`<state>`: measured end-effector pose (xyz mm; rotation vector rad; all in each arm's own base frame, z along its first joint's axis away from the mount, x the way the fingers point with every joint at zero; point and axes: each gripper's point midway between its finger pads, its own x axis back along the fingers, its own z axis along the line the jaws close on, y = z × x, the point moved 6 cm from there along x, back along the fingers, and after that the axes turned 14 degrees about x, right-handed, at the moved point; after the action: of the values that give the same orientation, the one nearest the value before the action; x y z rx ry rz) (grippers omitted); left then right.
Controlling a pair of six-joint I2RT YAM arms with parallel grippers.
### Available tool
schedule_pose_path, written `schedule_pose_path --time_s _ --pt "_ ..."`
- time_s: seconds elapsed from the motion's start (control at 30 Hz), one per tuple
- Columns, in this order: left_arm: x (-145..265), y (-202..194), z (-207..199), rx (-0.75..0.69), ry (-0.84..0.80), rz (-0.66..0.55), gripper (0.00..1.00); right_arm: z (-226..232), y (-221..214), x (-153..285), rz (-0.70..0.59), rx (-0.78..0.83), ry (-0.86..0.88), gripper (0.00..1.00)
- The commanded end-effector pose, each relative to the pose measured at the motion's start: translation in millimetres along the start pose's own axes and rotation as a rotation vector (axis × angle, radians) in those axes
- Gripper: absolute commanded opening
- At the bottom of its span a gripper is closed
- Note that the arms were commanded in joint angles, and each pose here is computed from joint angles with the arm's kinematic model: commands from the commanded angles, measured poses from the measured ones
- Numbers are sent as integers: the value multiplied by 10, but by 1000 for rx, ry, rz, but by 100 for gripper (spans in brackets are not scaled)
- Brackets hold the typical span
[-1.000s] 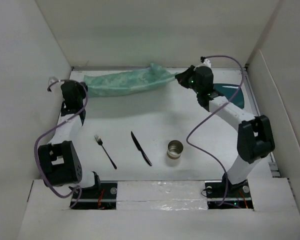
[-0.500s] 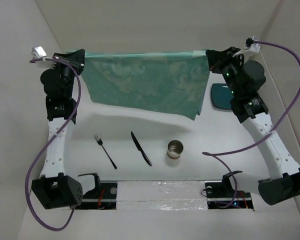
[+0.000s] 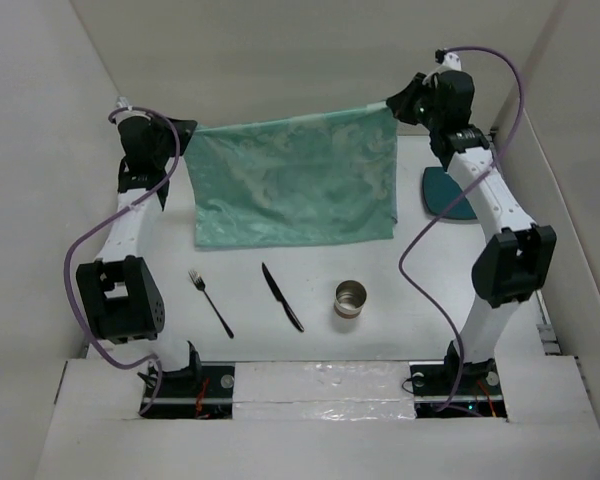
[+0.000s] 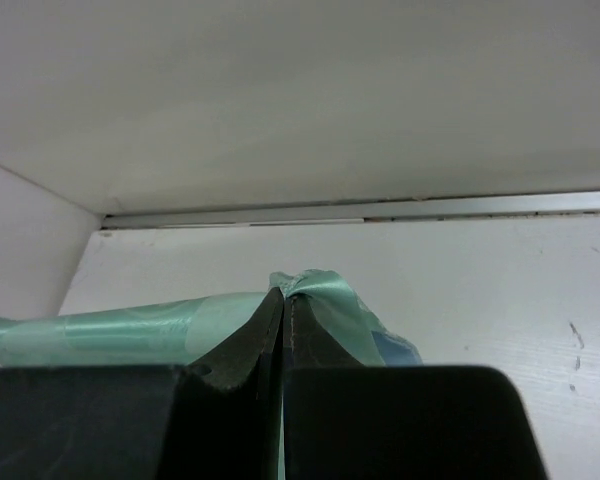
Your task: Set the dinner table for one person
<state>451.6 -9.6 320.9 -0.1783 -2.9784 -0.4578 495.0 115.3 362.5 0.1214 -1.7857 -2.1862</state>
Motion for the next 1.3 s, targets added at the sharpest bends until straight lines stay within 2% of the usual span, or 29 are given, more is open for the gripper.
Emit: schedule_pose_path --time_s 0.0,0.1,0.23,0.27,0.3,0.37,0.43,0.53,0.57,0.6,0.67,0.77,0.87,1.07,1.27 --pt "323 305 -954 -50 -281 -97 0 79 827 223 -183 59 45 0" --pt "495 312 -1093 -67 -321 -110 0 94 1079 419 -252 71 58 0" --pt "693 200 -967 -36 -348 -99 0 -7 906 568 -251 48 72 0" --pt "723 166 -899 -26 -345 -94 0 -65 605 532 -180 32 66 0" --pt "773 69 -677 -2 -330 -81 0 -39 599 608 -206 43 82 0" --pt "789 -45 -365 23 -286 -66 0 -84 309 633 -164 39 79 0" --pt "817 -269 285 46 -187 -40 0 -231 -441 654 -52 5 50 0" --pt "835 -433 763 61 -121 -24 0 -346 -1012 678 53 -33 16 0" --pt "815 -539 1082 75 -51 -2 0 -413 -1165 691 71 -44 2 0" --pt "788 -577 1187 68 -43 9 0 -464 -1506 741 125 -65 -10 0" --pt "711 -701 1546 63 46 61 0 -533 -1812 723 164 -91 -31 0" --pt "708 -903 1788 87 68 108 0 -621 -2179 755 268 -108 -44 0" --pt "767 -1028 1826 61 65 117 0 -643 -2375 852 318 -108 -56 0" --pt "965 -1067 1967 39 116 103 0 -709 -2698 1155 393 -118 -116 0" --pt "1100 -1129 2129 21 185 122 0 -720 -2685 1356 385 -136 -131 0"
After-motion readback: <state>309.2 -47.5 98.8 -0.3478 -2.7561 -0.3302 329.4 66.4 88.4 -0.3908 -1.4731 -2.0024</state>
